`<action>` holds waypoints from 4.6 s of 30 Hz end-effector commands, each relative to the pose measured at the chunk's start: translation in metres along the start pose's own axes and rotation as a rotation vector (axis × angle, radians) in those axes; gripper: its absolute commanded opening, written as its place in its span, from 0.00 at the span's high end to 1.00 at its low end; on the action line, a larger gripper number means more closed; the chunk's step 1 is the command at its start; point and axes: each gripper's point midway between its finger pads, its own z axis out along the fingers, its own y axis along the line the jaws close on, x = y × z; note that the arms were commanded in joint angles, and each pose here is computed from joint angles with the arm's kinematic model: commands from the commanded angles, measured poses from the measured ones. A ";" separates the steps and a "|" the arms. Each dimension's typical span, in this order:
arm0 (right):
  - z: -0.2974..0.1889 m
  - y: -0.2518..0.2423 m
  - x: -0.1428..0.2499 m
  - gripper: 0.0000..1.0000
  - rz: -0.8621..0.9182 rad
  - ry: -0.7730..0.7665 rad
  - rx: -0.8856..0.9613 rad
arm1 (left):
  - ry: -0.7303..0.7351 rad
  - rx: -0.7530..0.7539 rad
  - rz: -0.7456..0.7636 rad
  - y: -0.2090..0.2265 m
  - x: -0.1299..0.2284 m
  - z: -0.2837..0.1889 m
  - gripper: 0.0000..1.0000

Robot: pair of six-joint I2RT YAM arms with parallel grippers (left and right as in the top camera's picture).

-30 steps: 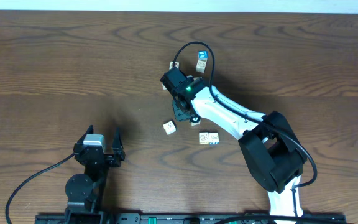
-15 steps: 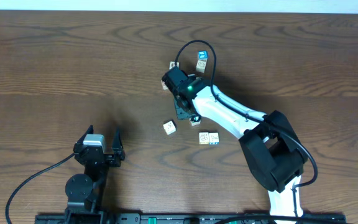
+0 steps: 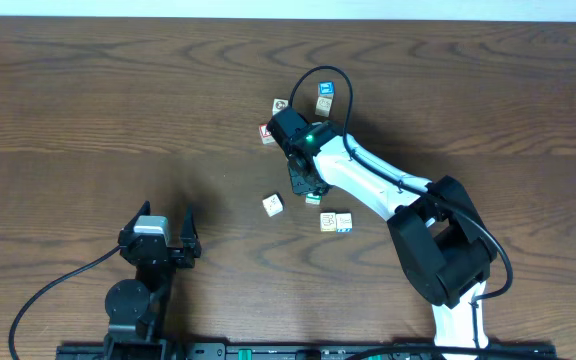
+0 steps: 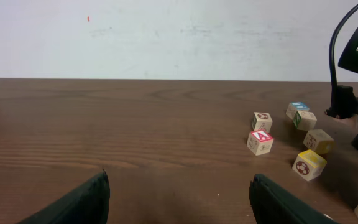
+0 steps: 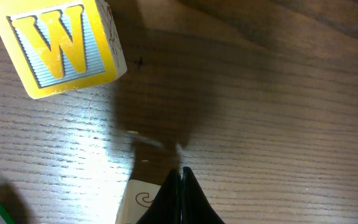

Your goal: Lift 5 blocks

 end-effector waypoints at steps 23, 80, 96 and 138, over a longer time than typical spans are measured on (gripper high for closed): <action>-0.008 0.026 0.004 0.99 0.032 -0.003 -0.055 | 0.052 0.010 -0.007 -0.001 0.016 0.001 0.27; -0.014 0.020 0.041 0.99 0.022 0.081 0.064 | 0.052 0.010 -0.007 -0.001 0.016 0.001 0.28; -0.008 0.008 0.004 0.99 0.059 -0.026 0.047 | 0.052 0.010 -0.007 -0.001 0.016 0.001 0.27; -0.013 0.043 0.015 0.99 -0.030 -0.019 -0.034 | 0.052 0.010 -0.007 -0.001 0.016 0.001 0.27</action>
